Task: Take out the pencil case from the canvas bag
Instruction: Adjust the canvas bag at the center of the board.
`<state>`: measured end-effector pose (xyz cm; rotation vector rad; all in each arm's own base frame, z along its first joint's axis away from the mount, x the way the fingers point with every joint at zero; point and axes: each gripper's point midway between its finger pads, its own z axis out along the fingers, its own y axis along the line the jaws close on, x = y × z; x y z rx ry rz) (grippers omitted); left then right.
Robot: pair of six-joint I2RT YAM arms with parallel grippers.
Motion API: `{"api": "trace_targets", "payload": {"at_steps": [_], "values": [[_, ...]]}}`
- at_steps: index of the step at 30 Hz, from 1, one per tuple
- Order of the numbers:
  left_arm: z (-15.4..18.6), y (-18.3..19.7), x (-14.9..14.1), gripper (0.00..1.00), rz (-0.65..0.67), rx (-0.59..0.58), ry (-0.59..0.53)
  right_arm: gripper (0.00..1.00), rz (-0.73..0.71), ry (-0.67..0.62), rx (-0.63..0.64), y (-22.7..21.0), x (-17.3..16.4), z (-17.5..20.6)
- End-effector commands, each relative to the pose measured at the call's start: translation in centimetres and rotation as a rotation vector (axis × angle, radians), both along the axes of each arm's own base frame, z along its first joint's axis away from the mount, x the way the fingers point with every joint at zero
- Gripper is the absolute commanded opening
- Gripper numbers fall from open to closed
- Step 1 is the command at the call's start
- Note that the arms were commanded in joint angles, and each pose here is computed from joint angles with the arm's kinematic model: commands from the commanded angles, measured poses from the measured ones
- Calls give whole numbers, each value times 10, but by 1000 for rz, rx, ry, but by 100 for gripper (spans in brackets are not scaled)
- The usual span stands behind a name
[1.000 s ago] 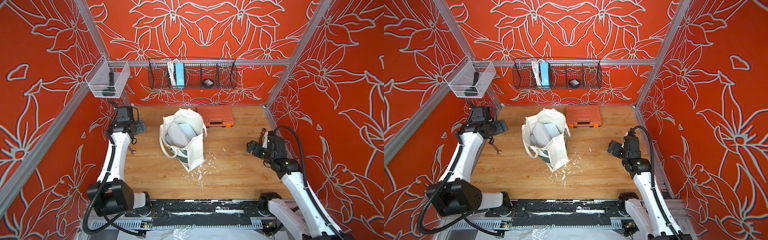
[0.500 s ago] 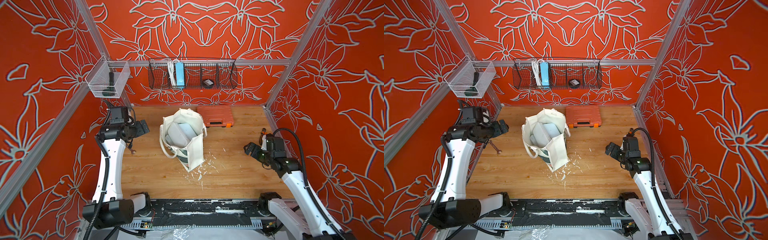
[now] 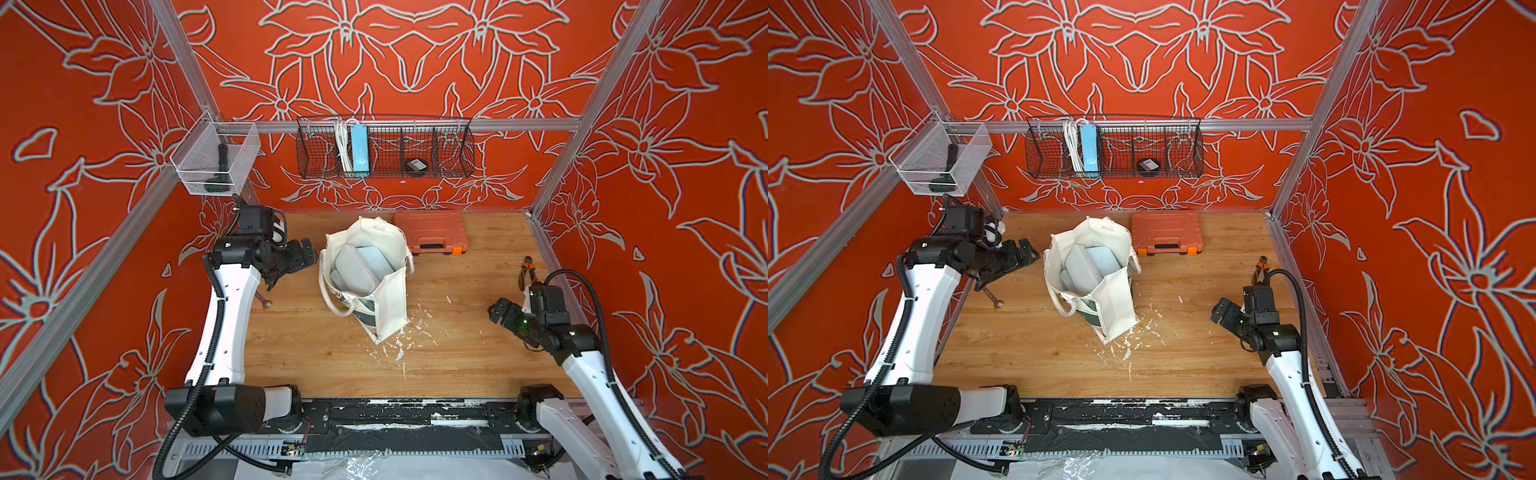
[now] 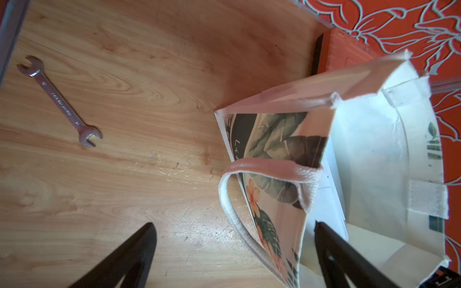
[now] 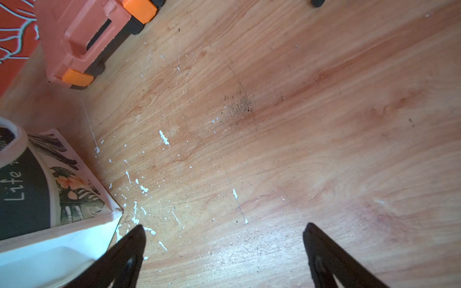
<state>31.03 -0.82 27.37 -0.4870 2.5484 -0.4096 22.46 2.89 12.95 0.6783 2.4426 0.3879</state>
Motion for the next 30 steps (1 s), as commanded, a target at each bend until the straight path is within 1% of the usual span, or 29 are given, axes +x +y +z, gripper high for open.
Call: {"api": "trace_targets", "payload": {"at_steps": [1, 4, 8, 14, 16, 17, 18, 19, 20, 24, 27, 29, 30], "values": [[-1, -14, -8, 98, -25, -45, 54, 99, 8, -8, -2, 1, 3, 10], [-8, -32, -14, 98, -69, -89, 77, 99, 11, 8, -18, 0, 3, 15], [-15, -41, -15, 98, -127, 0, 79, 99, 2, -27, 4, 2, 7, 22], [-20, -48, -10, 98, -169, 43, 109, 99, 5, -21, 29, 6, 7, 26], [-24, -47, -10, 95, -178, 55, 122, 99, 0, -17, 37, 6, 6, 24], [-26, -46, -10, 92, -186, 64, 128, 99, 0, -15, 39, 7, 5, 23], [-28, -45, -10, 86, -190, 73, 131, 99, -3, -11, 37, 6, 4, 22], [-31, -44, -10, 77, -196, 84, 136, 99, -5, -5, 33, 5, 4, 21], [-33, -42, -9, 70, -196, 97, 138, 99, -5, -2, 29, 5, 3, 20], [-41, -38, -4, 49, -200, 131, 144, 98, -12, -9, 28, 4, 5, 21], [-42, -34, 1, 26, -193, 154, 139, 98, -16, -13, 27, 4, 5, 23], [-40, -32, 6, 6, -188, 172, 122, 99, -14, -9, 27, 4, 5, 22], [-38, -30, 8, 0, -184, 181, 109, 99, -15, -9, 26, 4, 5, 23]]}}
